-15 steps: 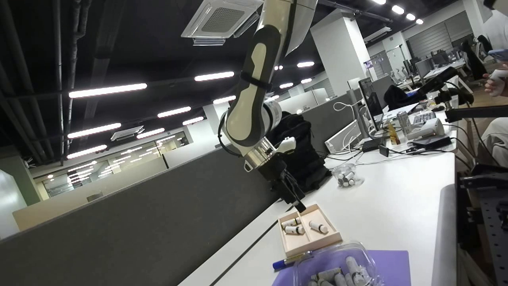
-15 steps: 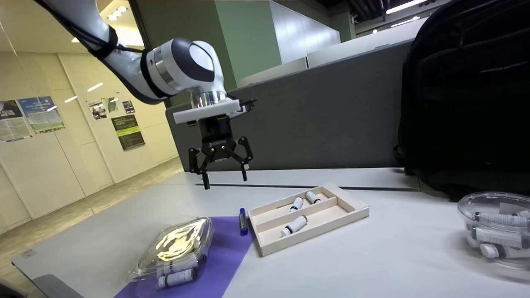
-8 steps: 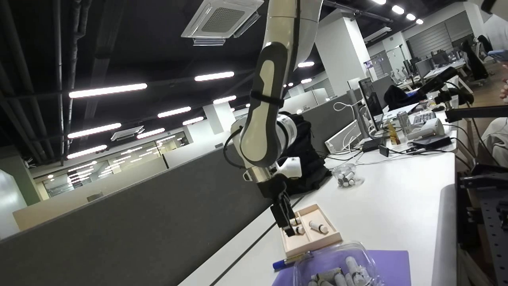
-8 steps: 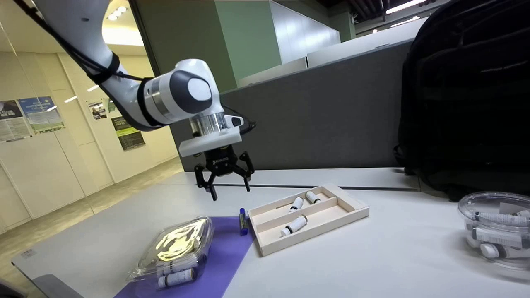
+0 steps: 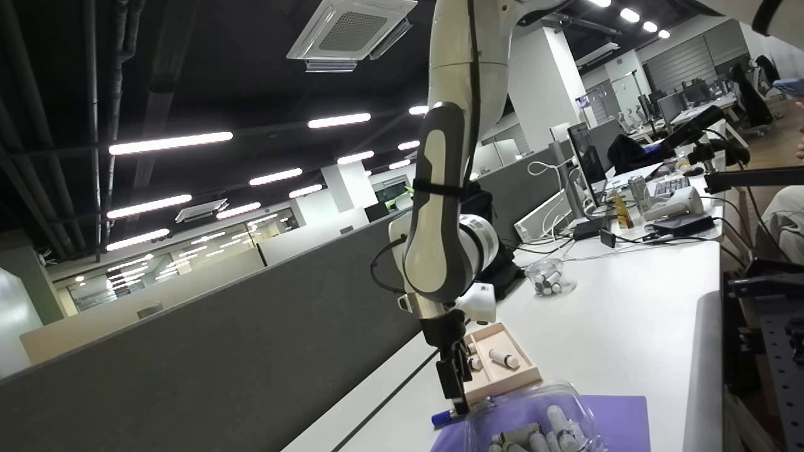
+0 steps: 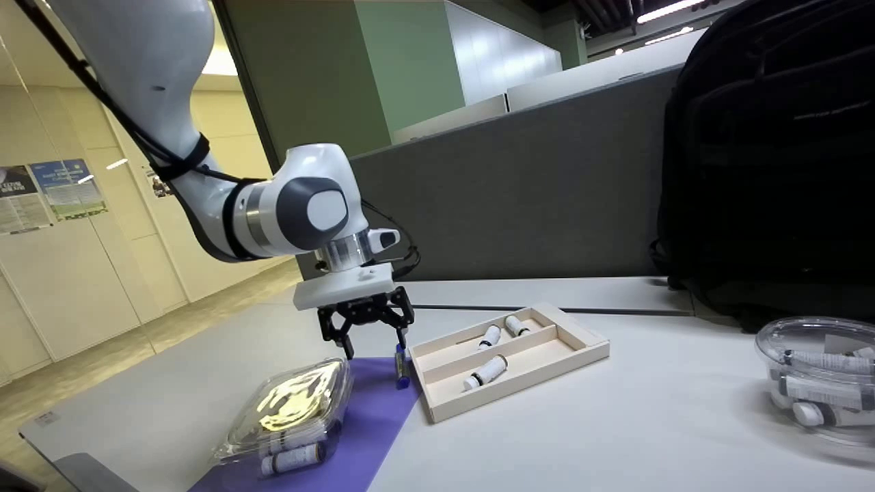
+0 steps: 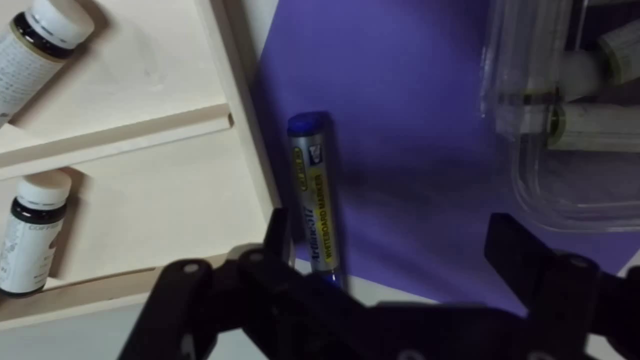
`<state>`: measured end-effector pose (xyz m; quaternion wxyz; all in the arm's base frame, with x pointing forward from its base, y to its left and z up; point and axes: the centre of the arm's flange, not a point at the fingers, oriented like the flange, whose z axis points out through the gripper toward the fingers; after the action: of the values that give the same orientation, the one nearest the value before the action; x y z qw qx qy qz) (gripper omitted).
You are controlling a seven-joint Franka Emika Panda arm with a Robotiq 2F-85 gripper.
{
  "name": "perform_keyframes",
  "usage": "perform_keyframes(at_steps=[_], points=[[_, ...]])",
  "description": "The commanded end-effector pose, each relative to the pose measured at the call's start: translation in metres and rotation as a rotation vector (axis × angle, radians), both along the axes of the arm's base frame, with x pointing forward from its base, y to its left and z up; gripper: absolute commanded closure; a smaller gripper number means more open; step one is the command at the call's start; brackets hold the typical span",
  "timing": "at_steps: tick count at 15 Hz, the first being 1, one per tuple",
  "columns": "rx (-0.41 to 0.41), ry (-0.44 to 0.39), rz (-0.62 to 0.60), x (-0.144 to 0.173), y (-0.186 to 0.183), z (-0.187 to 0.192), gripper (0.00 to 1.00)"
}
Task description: Put the marker in the top compartment of the box
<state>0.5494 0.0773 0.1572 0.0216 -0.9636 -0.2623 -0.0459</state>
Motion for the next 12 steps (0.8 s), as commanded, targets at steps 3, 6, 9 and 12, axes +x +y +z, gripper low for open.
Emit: perform_keyframes(at_steps=[3,6,9,12], points=[[0.030,0.002,-0.018,-0.004,-0.004,-0.008,0.00],[0.028,0.016,-0.034,-0.002,-0.010,-0.012,0.00],[0.024,0.046,-0.054,-0.002,-0.020,-0.021,0.00],[0.027,0.063,-0.071,-0.002,-0.027,-0.029,0.00]])
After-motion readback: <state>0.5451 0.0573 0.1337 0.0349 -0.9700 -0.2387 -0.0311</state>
